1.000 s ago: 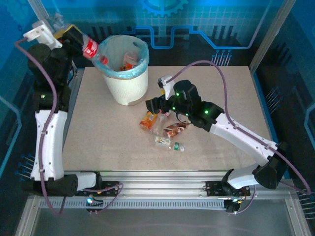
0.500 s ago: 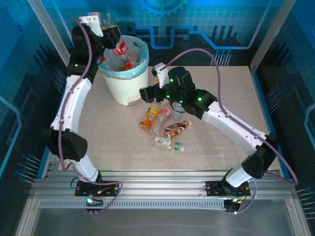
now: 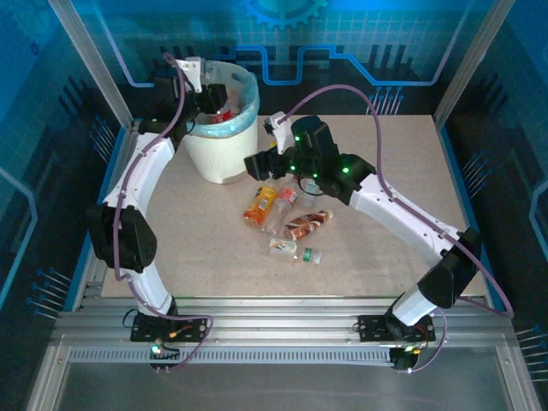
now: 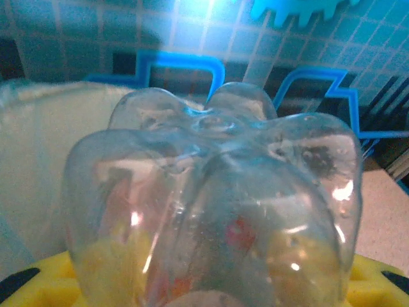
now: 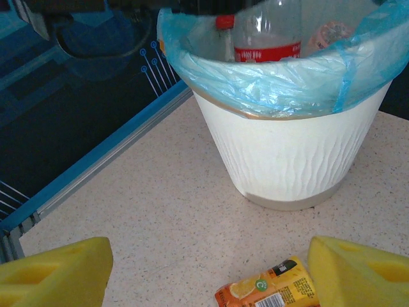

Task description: Put the plastic bottles in the bin

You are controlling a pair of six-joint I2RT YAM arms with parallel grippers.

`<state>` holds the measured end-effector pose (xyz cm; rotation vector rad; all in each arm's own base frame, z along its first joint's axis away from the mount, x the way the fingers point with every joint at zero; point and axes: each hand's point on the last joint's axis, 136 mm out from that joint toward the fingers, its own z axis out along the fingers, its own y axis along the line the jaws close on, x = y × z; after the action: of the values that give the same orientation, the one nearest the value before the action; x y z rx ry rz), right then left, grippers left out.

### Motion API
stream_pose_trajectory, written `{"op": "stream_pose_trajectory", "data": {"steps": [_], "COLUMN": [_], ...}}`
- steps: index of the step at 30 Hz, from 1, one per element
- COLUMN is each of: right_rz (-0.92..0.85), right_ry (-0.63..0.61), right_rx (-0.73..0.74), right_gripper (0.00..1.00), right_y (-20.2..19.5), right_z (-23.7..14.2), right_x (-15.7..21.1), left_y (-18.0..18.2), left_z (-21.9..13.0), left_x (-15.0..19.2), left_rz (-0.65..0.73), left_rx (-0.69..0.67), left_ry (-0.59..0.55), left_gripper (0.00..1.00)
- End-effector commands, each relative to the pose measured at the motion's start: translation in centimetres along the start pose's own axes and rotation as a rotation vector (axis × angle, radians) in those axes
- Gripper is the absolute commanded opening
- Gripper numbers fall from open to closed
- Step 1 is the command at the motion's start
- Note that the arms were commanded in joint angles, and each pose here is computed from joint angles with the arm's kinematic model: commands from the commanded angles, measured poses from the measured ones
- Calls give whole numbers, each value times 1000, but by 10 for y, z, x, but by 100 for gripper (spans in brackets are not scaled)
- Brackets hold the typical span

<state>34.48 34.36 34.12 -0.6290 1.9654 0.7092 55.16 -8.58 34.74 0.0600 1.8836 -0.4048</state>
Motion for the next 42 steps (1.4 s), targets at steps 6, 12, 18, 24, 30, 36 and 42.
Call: {"op": "stream_pose_trajectory", "data": {"steps": [6, 12, 18, 24, 30, 36, 42], "right_rz": [19, 20, 24, 24, 27, 36, 37], "right_ry": [17, 26, 28, 33, 39, 57, 64], "right_rx": [1, 0, 2, 1, 0, -8, -13], "right_gripper": [81, 81, 81, 81, 81, 81, 81], "right_y": [-5, -5, -7, -7, -9, -9, -8], "right_z": [5, 6, 9, 10, 13, 17, 19], "right_x": [3, 5, 7, 8, 10, 15, 16], "left_y": [4, -4, -6, -6, -4, 7, 20], "left_z": [18, 7, 1, 0, 12, 15, 22], "left_x": [18, -9, -21, -22, 3, 40, 60], "left_rz": [46, 7, 15, -3, -31, -23, 4], "left_rx": [-1, 11, 9, 3, -19, -62, -118], "left_ry": [45, -12, -41, -28, 144, 273, 349], "left_gripper": [66, 75, 75, 70, 58, 59, 58]}}
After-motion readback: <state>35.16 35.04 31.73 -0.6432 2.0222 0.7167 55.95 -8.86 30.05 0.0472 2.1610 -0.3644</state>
